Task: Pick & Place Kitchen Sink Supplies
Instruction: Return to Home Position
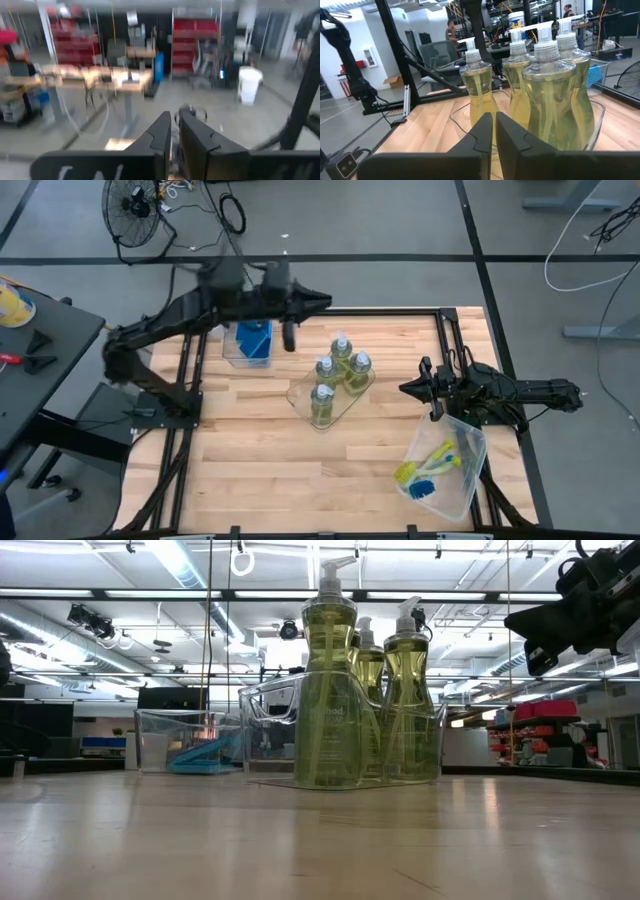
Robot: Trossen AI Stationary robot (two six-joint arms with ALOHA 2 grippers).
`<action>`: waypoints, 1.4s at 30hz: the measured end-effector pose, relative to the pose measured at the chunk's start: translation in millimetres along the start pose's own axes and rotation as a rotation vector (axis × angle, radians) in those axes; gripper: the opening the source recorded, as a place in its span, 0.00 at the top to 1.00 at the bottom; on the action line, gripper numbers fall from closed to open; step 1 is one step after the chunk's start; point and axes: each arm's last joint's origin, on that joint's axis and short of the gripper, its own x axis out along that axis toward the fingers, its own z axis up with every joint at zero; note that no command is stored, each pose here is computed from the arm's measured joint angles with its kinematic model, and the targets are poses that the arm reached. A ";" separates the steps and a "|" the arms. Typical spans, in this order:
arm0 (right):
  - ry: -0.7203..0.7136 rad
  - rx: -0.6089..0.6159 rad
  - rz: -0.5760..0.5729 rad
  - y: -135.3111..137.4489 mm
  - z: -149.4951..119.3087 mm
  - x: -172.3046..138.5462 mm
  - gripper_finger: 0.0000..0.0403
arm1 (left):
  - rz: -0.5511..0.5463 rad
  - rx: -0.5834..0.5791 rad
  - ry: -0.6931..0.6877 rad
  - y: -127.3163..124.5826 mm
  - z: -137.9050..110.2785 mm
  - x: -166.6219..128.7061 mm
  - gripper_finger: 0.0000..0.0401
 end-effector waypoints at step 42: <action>0.001 0.000 0.001 0.0 -0.1 0.0 0.93 | -0.141 -0.014 -0.192 -30.9 -210.4 -173.0 0.89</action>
